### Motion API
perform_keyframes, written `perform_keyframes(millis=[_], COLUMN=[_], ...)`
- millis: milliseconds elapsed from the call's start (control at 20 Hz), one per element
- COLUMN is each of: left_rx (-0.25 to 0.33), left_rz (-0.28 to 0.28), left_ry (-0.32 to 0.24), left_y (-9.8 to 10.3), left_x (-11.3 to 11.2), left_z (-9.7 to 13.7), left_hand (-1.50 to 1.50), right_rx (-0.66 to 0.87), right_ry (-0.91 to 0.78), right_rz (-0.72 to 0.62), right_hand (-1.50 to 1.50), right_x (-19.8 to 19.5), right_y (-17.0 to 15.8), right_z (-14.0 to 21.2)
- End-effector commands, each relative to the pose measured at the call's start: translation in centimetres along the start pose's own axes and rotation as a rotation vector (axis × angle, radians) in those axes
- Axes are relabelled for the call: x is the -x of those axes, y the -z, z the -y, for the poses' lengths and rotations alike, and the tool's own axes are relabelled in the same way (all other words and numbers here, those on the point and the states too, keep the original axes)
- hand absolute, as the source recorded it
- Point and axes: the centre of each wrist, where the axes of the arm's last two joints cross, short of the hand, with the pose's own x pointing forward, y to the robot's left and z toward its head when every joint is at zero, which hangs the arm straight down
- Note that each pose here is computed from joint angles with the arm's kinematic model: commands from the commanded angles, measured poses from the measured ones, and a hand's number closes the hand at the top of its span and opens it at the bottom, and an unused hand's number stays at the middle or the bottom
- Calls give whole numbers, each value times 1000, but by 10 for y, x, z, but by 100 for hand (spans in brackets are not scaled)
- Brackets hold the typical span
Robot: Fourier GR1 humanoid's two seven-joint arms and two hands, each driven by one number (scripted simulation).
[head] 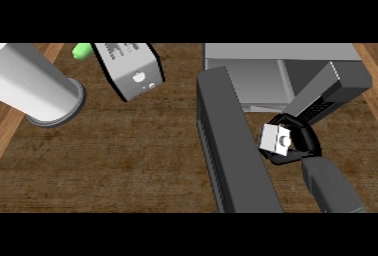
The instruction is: Pick up the milk, place it into the microwave and close the microwave
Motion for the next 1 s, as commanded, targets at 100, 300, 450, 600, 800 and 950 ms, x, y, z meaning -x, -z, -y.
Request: perform_keyframes(millis=[100, 300, 450, 600, 800, 950], left_rx=[-31, -10, -11, 3, -19, 4], left_rz=[-39, -22, -19, -15, -12, -17], left_ry=[12, 11, -6, 2, 13, 2], left_y=[-15, -2, -7, -2, -6, -4], left_x=[-12, 1, -3, 2, 2, 6], left_z=[3, 3, -5, -6, -17, -16], left_hand=[-150, -150, -150, -150, -150, -150], right_rx=[-68, -42, -27, -21, -39, -18], right_ry=[38, 12, -14, -72, -211, -279], right_rz=[90, 77, 104, 96, 52, 60], right_hand=[150, 150, 150, 150, 150, 150], right_x=[-21, -38, -42, -54, -57, -82], right_y=[27, 69, 80, 107, 127, 163], right_z=[-11, -38, -36, -44, -53, -63])
